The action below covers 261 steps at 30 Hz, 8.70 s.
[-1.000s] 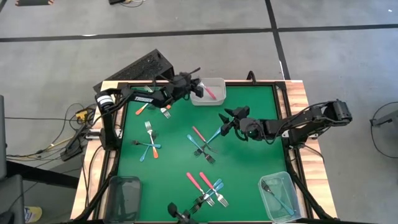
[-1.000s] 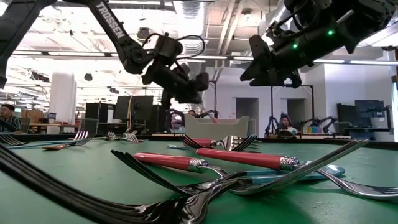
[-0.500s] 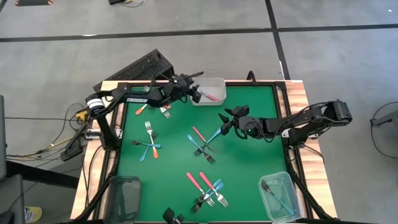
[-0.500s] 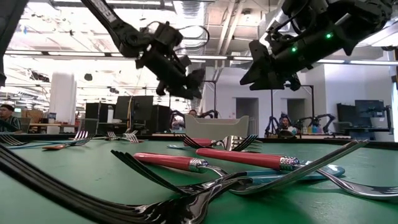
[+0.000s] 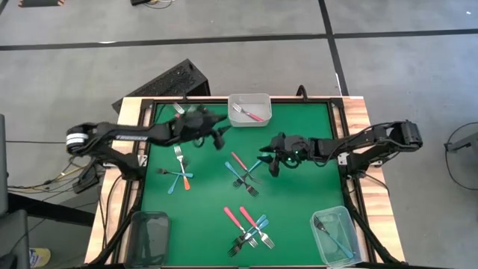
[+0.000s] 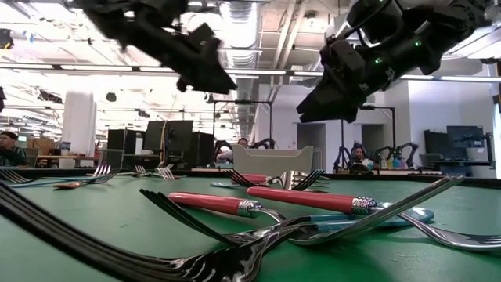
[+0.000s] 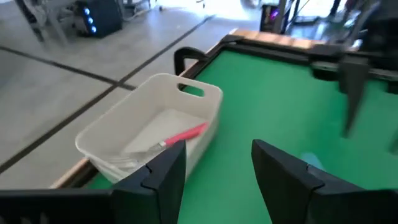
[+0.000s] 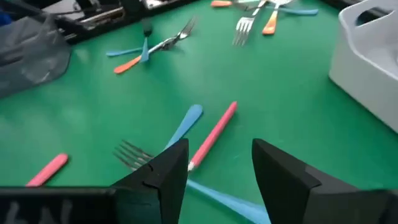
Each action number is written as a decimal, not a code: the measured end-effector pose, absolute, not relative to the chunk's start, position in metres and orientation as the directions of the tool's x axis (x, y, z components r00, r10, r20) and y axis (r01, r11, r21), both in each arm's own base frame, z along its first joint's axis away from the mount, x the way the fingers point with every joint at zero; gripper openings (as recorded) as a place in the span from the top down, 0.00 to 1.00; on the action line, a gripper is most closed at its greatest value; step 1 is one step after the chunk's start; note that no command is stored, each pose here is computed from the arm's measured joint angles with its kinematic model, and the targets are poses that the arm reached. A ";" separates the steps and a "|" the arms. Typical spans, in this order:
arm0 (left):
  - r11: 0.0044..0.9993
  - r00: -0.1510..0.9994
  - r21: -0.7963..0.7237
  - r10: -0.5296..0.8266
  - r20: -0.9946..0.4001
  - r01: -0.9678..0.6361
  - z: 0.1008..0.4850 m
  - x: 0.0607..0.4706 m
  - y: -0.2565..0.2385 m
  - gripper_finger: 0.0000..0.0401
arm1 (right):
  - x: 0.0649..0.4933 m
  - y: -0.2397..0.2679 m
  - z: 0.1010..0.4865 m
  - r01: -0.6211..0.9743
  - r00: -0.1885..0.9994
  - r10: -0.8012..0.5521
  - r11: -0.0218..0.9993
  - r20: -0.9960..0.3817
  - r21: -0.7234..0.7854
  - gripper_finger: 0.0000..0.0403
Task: Sort silverware by color (type)
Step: Put the orange fork into the black bin
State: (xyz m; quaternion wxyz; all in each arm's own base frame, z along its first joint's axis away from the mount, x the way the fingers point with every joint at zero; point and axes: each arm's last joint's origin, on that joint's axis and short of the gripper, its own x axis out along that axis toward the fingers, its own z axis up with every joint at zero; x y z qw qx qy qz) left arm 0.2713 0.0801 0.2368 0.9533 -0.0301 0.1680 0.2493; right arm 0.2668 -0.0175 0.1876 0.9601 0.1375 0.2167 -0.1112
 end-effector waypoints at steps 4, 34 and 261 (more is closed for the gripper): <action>0.867 0.820 0.018 0.477 -0.316 -0.498 0.221 0.244 0.054 0.57 | 0.272 -0.010 0.197 0.247 0.902 -0.130 0.938 -0.411 0.245 0.54; 0.751 0.681 -0.132 0.491 -0.542 -0.647 0.215 0.148 0.032 0.57 | 0.435 -0.042 0.204 0.301 0.801 -0.152 0.938 -0.578 0.171 0.55; 0.969 0.851 0.142 0.245 -0.466 -0.201 0.240 0.169 0.025 1.00 | 0.447 -0.007 0.189 0.054 0.856 0.108 0.954 -0.505 0.295 0.59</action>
